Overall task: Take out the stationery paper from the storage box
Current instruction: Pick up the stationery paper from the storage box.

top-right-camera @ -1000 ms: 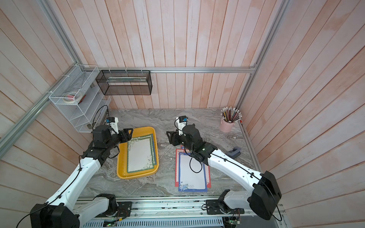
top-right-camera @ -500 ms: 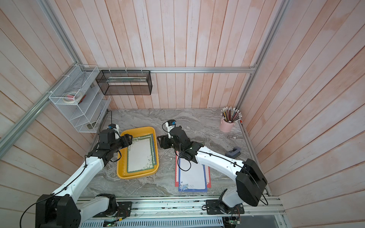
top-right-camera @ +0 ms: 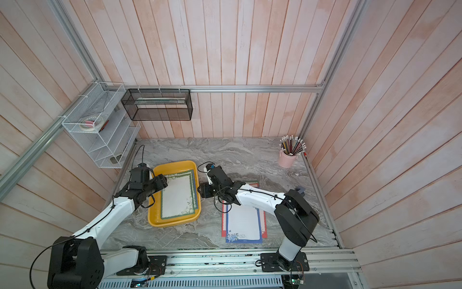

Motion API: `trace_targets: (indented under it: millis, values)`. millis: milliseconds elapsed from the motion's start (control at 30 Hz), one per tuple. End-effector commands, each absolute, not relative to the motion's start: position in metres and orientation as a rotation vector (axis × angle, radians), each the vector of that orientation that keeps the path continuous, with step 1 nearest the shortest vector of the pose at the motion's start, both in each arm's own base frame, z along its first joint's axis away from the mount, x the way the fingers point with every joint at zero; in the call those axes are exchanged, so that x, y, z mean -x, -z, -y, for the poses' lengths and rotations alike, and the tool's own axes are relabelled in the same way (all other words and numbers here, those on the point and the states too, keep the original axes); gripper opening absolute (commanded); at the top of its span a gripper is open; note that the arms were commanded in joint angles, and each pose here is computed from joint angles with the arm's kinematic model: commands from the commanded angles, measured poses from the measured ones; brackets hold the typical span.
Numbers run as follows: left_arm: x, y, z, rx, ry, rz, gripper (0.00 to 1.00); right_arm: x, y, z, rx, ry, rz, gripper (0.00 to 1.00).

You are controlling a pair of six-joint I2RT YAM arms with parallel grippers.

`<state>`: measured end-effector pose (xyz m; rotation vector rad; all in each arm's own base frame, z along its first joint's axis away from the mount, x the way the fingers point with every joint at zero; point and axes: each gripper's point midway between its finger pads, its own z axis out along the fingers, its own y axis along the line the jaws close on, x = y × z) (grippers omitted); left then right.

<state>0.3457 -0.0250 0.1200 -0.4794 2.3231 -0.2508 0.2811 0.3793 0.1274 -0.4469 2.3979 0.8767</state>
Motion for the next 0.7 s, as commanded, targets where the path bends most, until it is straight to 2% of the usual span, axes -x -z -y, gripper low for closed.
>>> trace_targets:
  millis: [0, 367, 533, 667]
  values:
    - [-0.338, -0.103, 0.018, 0.515, 0.190, -2.377, 0.78, -0.281, -0.130, -0.391, 0.450, -0.936, -2.412, 0.58]
    - [-0.343, -0.077, 0.022, 0.504, 0.183, -2.457, 0.78, -0.285, -0.122, -0.398, 0.449, -0.940, -2.423, 0.57]
    - [-0.345, -0.065, 0.025, 0.486, 0.187, -2.500, 0.76, -0.285, -0.119, -0.401, 0.457, -0.948, -2.432, 0.51]
    - [-0.345, -0.056, 0.028, 0.485, 0.194, -2.534, 0.75, -0.286, -0.117, -0.403, 0.457, -0.947, -2.437, 0.51]
